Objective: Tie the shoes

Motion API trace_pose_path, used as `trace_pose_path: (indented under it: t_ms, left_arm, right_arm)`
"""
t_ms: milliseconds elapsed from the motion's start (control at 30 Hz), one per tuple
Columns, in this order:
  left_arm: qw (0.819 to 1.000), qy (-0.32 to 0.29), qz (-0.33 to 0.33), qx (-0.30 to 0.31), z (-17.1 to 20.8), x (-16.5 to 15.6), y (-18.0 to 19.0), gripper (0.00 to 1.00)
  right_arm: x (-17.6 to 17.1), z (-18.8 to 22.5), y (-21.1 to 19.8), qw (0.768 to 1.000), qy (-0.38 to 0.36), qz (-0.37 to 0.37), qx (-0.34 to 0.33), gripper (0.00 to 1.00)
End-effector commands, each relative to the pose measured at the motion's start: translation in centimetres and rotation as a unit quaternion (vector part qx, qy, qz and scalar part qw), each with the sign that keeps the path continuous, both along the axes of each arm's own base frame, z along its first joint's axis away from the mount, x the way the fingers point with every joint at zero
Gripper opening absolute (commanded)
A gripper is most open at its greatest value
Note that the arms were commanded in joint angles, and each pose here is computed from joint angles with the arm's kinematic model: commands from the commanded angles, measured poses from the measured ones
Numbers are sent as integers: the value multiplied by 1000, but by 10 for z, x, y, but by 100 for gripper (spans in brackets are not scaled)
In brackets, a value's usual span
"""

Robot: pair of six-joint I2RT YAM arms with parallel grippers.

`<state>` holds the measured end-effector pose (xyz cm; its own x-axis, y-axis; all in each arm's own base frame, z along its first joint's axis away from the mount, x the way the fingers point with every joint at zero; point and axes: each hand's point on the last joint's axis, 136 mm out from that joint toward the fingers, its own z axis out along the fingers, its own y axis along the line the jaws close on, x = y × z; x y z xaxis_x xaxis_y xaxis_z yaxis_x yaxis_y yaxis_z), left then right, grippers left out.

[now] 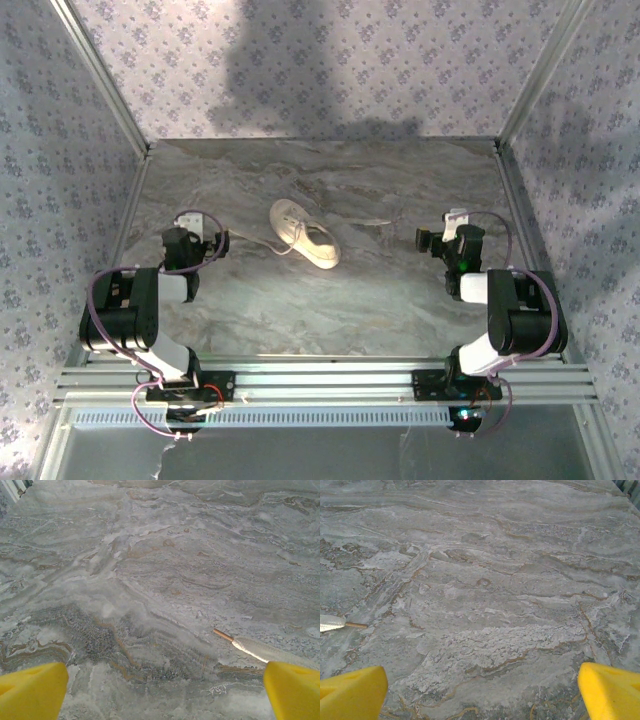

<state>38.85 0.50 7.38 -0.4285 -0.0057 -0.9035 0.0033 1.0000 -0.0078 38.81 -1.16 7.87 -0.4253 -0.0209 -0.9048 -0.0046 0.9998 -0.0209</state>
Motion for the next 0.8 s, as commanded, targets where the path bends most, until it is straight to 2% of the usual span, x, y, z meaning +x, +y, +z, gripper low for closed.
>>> trace_pose_path:
  t_ms: [0, 433, 533, 600, 700, 767]
  left_arm:
    - [1000, -26, -2, -9, 15, 10, 0, 99]
    - [1000, -26, -1, -9, 15, 9, 0, 99]
    - [1000, -19, -8, -9, 28, 8, -2, 99]
    - [1000, 0, 14, -13, 40, 8, 4, 99]
    - [999, 14, 19, -23, 54, 9, 3, 99]
    - [998, 33, 24, -50, 61, 10, 0, 98]
  right_arm:
    - [4, 4, -2, 1000, -11, -5, 4, 100]
    - [6, 12, -1, 1000, 1, 0, 6, 100]
    - [10, 27, 5, 999, 29, 18, 9, 99]
    - [12, 37, 12, 999, 37, 36, 7, 99]
    - [14, 55, 23, 997, 50, 41, 36, 100]
    - [16, 66, 41, 993, 66, 66, 76, 95]
